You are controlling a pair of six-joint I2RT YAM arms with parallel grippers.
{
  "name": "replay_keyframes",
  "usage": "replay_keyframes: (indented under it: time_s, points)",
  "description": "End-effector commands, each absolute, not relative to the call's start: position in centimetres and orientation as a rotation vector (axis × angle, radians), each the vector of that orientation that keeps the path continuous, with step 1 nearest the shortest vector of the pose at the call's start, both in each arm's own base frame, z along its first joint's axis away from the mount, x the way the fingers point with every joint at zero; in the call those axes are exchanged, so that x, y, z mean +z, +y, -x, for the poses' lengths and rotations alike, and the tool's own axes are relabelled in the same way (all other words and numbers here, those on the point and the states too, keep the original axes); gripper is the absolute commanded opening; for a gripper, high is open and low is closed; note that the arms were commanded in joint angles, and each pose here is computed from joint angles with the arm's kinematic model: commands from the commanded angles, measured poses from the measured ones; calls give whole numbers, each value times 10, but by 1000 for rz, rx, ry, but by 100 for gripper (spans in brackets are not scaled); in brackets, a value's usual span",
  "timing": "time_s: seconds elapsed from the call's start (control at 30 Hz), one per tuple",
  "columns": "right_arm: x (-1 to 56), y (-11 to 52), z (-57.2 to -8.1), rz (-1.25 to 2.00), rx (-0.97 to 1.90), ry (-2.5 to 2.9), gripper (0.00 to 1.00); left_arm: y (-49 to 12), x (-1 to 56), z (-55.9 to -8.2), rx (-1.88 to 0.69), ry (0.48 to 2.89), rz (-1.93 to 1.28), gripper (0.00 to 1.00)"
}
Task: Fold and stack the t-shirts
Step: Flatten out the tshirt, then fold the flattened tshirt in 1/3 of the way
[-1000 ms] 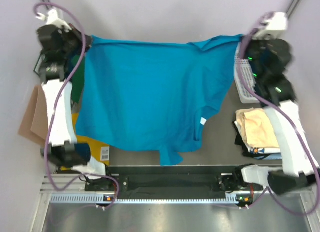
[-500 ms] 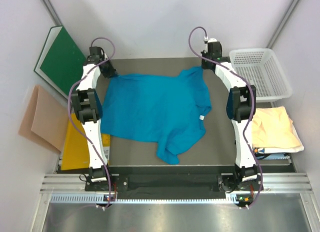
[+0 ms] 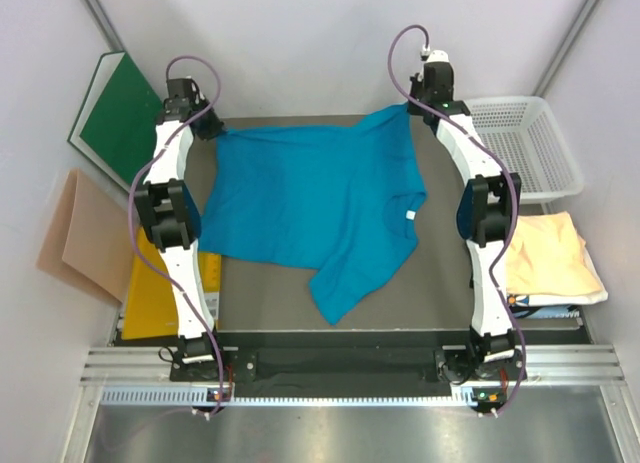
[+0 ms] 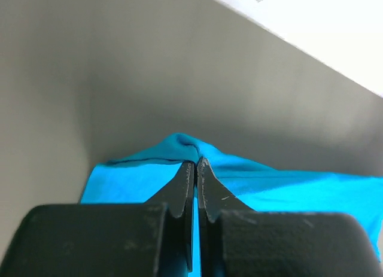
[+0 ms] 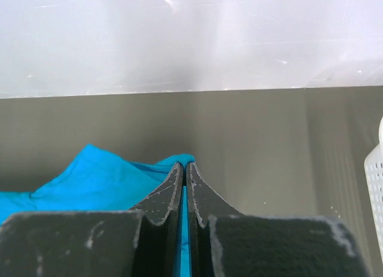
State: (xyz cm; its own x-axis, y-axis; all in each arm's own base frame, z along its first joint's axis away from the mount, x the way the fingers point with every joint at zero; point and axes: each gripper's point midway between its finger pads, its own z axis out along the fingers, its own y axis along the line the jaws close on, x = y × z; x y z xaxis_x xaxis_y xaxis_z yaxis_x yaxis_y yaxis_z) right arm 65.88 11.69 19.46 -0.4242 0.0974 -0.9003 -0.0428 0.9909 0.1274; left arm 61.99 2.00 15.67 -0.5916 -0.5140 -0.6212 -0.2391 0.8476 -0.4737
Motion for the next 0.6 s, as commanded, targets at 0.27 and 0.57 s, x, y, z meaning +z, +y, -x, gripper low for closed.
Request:
replay_keyframes:
  time_s: [0.27, 0.57]
  points:
    - [222, 149, -572, -43, 377, 2089, 0, 41, 130, -562, -386, 2390, 610, 0]
    - [221, 149, -493, -16, 416, 2192, 0, 47, 96, -535, -308, 2524, 670, 0]
